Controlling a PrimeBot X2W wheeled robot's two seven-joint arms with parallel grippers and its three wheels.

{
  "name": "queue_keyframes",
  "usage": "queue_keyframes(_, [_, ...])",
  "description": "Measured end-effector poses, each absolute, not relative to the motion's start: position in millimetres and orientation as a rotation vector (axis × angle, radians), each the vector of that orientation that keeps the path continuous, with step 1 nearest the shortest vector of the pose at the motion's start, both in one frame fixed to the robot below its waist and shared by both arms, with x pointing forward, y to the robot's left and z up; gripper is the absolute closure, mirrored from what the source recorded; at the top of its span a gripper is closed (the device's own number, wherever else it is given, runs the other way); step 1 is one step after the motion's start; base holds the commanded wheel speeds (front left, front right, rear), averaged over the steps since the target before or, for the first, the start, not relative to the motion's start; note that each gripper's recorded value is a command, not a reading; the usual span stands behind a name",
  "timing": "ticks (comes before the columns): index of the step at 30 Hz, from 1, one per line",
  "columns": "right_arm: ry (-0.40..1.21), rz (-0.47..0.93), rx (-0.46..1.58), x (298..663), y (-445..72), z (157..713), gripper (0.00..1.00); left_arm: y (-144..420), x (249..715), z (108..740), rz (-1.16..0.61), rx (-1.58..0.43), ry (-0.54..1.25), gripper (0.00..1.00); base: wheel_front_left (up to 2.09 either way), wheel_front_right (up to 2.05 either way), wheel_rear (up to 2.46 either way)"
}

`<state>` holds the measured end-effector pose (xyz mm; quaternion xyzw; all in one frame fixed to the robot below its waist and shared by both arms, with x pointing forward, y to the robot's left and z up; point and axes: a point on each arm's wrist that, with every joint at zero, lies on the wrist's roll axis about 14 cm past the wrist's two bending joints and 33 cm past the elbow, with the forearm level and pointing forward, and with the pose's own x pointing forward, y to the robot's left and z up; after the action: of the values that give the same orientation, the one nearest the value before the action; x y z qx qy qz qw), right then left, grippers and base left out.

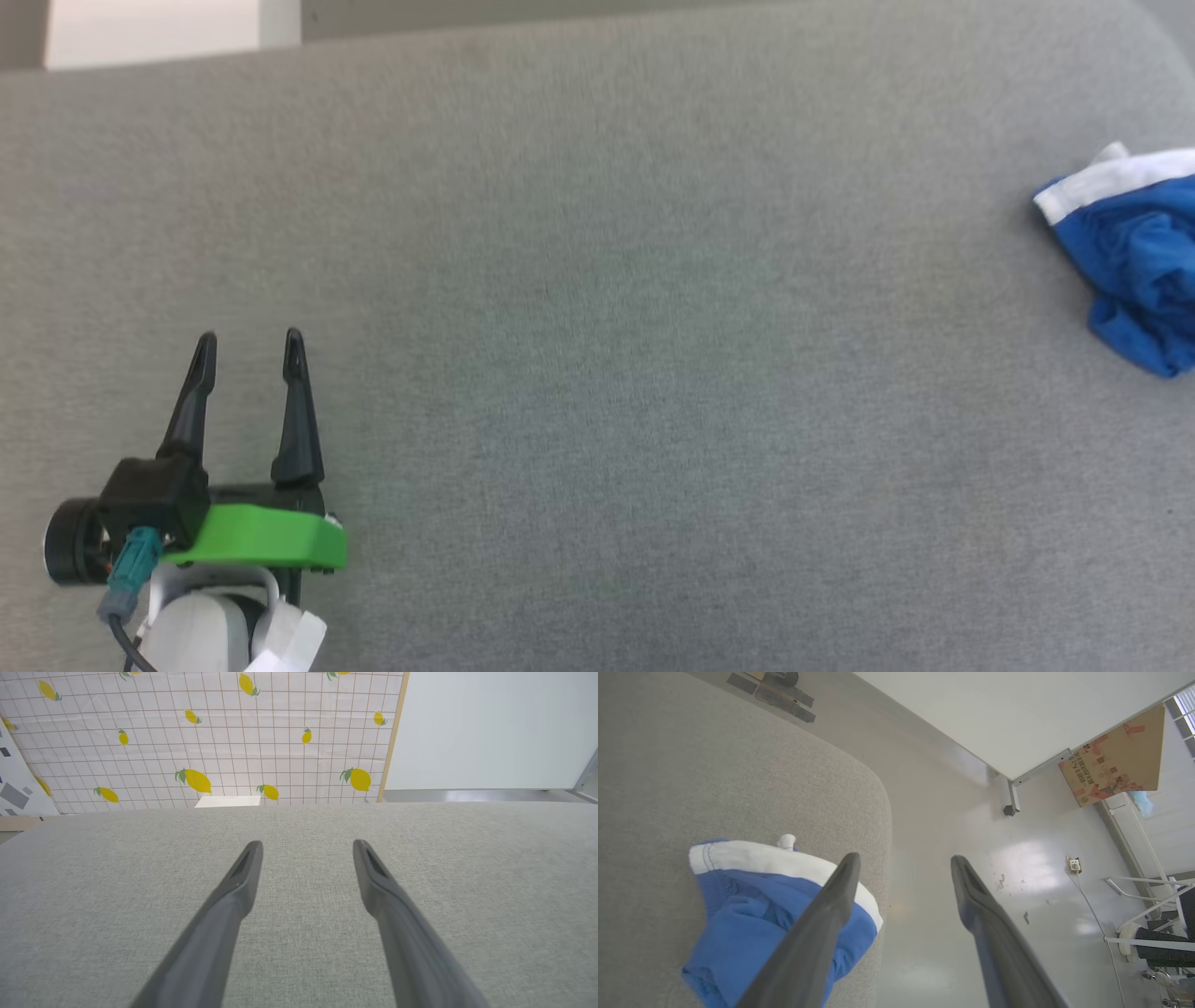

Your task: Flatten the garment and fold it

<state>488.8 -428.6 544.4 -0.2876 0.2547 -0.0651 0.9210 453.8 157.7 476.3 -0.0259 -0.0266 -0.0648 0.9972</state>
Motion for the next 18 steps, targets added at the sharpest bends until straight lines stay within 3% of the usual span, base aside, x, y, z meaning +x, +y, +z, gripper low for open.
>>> queue_keyframes(8, [-0.13,-0.045,-0.485,505.3,-351.6,654.4,0.0,176.7,427.2,501.1,-0.064,-0.03,-0.094,0.0,0.0,0.0,0.0])
queue_keyframes(18, [-0.44,0.006,-0.218,467.3,-258.2,669.5,0.0,199.0,403.1,526.4,0.008,0.006,-0.15,0.0,0.0,0.0,0.0])
